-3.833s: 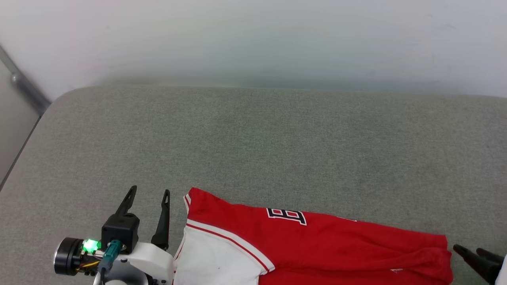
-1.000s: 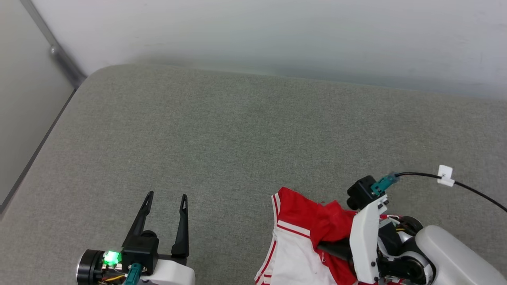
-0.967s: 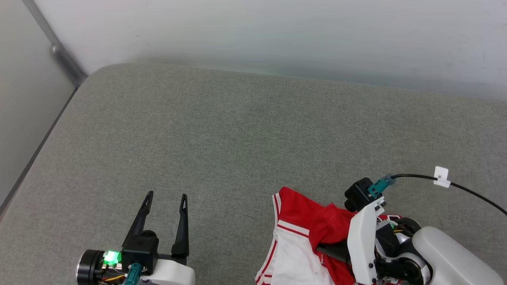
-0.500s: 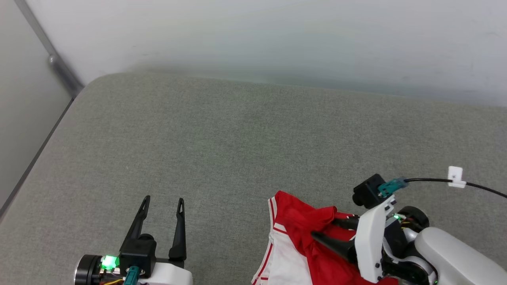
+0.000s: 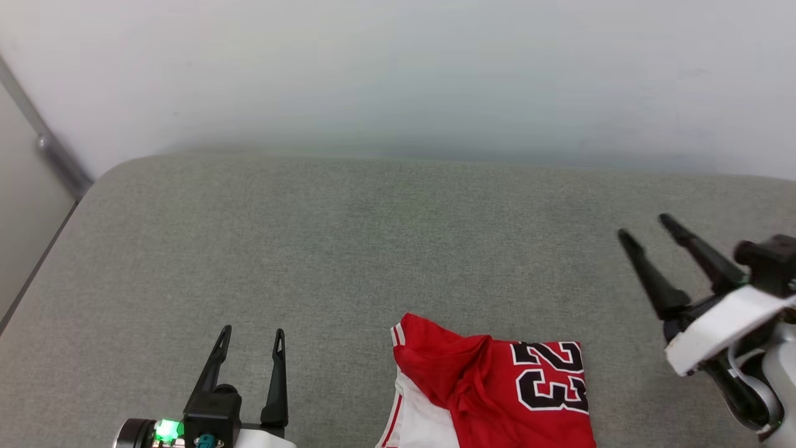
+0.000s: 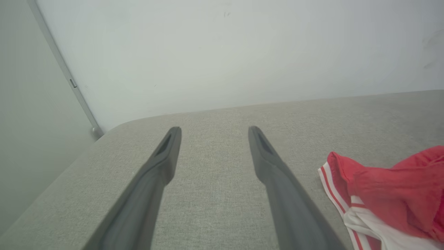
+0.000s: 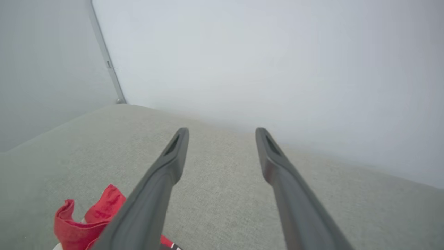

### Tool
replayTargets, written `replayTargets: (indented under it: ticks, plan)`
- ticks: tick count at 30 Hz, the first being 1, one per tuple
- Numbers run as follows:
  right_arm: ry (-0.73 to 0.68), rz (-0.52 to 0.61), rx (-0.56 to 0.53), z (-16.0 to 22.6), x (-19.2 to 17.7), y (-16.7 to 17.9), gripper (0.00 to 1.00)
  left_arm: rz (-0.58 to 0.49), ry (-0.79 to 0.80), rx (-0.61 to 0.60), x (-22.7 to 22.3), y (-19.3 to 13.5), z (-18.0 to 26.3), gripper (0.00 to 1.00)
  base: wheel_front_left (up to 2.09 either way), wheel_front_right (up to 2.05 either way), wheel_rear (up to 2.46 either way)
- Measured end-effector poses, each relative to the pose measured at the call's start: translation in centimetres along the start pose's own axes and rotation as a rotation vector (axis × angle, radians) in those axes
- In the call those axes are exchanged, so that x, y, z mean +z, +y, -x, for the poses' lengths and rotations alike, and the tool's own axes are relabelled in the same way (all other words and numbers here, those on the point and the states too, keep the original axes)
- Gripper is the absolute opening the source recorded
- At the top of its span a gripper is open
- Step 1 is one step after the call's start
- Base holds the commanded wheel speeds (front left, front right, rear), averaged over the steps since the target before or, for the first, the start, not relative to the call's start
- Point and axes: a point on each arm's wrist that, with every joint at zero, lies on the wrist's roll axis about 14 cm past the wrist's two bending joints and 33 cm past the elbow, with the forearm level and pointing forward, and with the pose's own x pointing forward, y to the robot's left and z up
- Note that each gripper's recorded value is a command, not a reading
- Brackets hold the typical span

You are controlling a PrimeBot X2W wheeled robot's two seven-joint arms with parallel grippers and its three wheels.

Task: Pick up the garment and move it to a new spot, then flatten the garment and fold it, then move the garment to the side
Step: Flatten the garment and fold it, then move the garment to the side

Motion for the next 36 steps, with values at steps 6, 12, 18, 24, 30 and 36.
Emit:
replayTargets:
  ticks: [6,12,18,24,30,36]
  plan:
    - [-0.163,0.05,-0.203,3.3,1.4,-4.0,1.0,0.002,-0.007,-0.017,0.2,-0.5,0.1,1.0,0.0,0.0,0.0]
    - [-0.228,0.032,-0.318,6.4,1.0,-3.9,1.0,0.003,-0.014,-0.028,0.4,-0.8,0.1,1.0,0.0,0.0,0.0]
    - [-0.275,0.037,-0.377,8.7,1.3,-2.5,1.0,0.003,-0.018,-0.032,0.5,-0.9,0.1,1.0,0.0,0.0,0.0]
    - [-0.234,0.004,-0.418,10.4,-0.6,-1.4,1.0,0.001,-0.023,-0.038,0.7,-1.1,0.3,1.0,0.0,0.0,0.0]
    - [-0.204,-0.023,-0.434,11.1,-1.9,-0.8,1.0,0.003,-0.017,-0.04,0.5,-1.1,0.5,1.0,0.0,0.0,0.0]
    - [-0.195,-0.034,-0.438,11.2,-2.3,-0.5,1.0,0.005,-0.017,-0.041,0.5,-1.1,0.5,1.0,0.0,0.0,0.0]
